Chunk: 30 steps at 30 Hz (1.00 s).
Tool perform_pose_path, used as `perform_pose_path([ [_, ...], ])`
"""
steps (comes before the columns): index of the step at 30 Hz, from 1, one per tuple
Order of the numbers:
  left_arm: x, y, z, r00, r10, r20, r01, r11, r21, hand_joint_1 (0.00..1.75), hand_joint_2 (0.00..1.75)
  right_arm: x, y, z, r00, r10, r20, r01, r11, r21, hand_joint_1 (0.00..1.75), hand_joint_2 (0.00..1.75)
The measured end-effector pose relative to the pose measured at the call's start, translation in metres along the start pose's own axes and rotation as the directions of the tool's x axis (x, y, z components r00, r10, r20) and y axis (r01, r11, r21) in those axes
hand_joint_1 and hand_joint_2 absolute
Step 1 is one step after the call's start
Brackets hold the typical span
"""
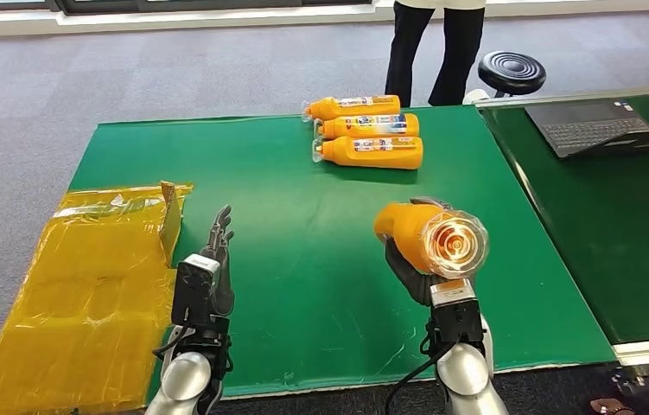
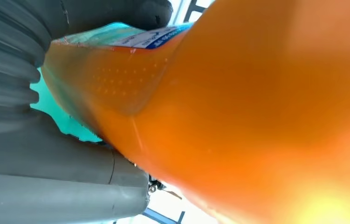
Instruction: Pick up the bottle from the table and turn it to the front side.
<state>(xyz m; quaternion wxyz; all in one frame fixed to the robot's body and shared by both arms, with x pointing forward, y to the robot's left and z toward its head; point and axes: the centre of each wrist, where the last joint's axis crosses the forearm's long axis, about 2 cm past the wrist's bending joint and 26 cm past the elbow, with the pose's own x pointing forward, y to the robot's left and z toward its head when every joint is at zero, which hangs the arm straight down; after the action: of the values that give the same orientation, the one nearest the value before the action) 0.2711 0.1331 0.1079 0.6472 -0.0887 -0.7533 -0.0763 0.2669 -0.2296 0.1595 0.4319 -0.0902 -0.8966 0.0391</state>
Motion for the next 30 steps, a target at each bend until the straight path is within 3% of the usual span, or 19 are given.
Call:
perform_pose_path([
  [7,-0.003,-0.005,-0.002,1.0,-0.001,-0.014,0.0,0.999,-0.036,0.0,0.0,0.0,0.004,-0.004,1.0,-0.004,0.013,0.004,1.0,0.012,1.75,1.75],
  [13,-0.002,-0.011,-0.01,0.996,0.074,-0.044,-0.08,0.985,-0.151,0.0,0.0,0.005,0.016,-0.023,0.997,0.011,0.08,-0.015,0.999,0.049,1.75,1.75],
  [17,-0.003,-0.011,-0.016,0.996,0.079,-0.05,-0.087,0.975,-0.203,0.0,1.75,0.01,0.023,-0.038,0.994,0.048,0.096,-0.056,0.995,0.079,1.75,1.75],
  [21,0.003,-0.014,-0.027,1.0,0.027,-0.01,-0.029,0.968,-0.25,0.0,1.75,0.015,0.028,-0.062,0.996,0.022,0.086,-0.033,0.991,0.128,1.75,1.75],
  [24,0.008,-0.019,-0.036,1.0,0.013,-0.007,-0.015,0.961,-0.277,0.0,1.75,0.013,0.033,-0.076,0.982,-0.19,-0.015,0.19,0.965,0.18,1.75,1.75],
  [27,0.007,-0.02,-0.038,1.0,0.017,-0.016,-0.021,0.959,-0.283,0.0,1.75,0.003,0.038,-0.073,0.904,-0.396,-0.158,0.422,0.886,0.191,1.75,1.75],
  [30,0.005,-0.02,-0.037,0.999,0.023,-0.024,-0.028,0.959,-0.283,0.0,1.75,-0.007,0.044,-0.071,0.824,-0.501,-0.265,0.552,0.816,0.17,1.75,1.75],
])
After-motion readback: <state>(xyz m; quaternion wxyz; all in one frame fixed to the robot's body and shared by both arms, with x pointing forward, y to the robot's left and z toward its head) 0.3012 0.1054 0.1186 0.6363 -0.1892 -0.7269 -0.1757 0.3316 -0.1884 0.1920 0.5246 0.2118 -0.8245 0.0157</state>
